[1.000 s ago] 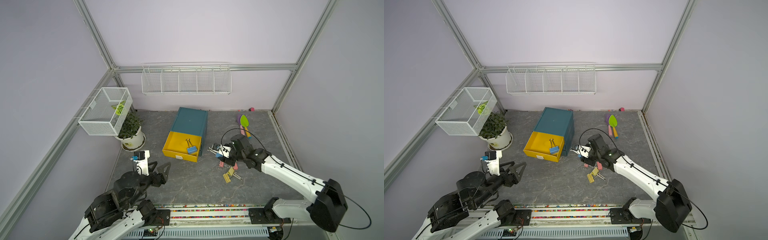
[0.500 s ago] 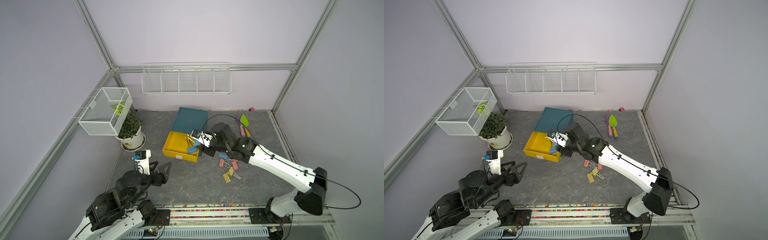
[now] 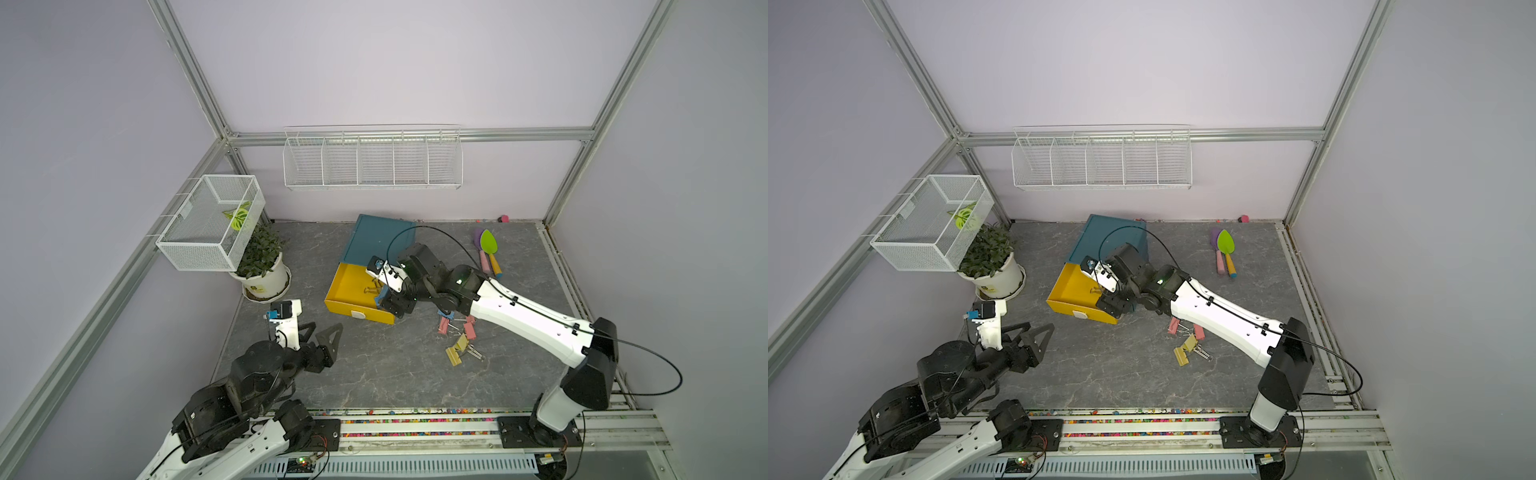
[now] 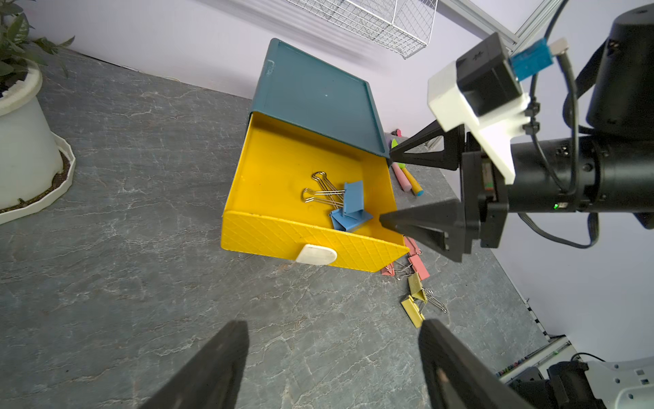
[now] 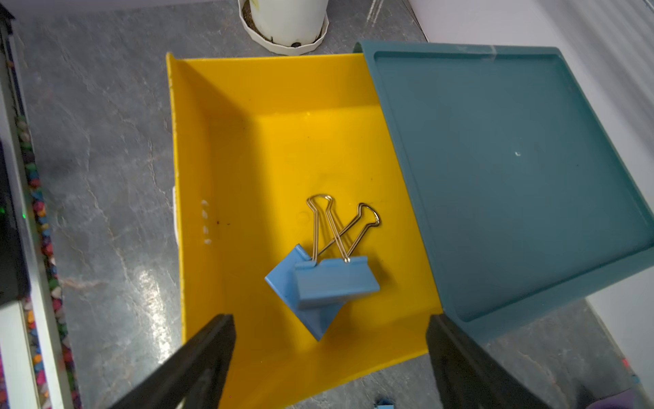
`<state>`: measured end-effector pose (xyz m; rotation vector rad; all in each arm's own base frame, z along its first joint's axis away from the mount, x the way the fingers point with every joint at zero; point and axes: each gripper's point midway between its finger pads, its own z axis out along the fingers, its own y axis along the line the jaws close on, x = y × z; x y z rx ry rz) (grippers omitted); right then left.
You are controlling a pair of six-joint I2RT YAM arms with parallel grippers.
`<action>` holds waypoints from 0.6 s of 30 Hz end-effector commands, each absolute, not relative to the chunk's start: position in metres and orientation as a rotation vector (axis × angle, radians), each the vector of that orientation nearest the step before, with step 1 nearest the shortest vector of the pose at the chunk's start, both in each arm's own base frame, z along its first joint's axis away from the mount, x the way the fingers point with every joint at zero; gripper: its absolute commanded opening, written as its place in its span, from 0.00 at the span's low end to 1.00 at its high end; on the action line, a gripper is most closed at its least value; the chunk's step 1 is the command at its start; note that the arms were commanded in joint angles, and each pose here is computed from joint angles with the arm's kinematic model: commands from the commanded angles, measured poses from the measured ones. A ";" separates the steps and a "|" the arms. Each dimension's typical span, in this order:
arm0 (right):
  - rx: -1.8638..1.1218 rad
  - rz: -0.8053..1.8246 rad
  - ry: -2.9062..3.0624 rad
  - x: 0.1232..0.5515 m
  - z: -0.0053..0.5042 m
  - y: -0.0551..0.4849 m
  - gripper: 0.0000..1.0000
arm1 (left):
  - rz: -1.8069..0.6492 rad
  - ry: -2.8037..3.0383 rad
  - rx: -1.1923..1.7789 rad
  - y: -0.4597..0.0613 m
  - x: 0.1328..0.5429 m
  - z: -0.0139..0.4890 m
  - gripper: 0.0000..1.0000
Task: Put the binder clips in the drawer according to color
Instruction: Place the binder clip in the drawer, then pick up the binder clip at the center of the board.
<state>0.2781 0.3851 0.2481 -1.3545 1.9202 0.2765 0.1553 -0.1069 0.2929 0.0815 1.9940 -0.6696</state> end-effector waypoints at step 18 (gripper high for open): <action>0.028 -0.055 2.420 0.285 0.214 0.186 0.79 | -0.640 2.001 0.079 -0.108 0.160 0.289 0.81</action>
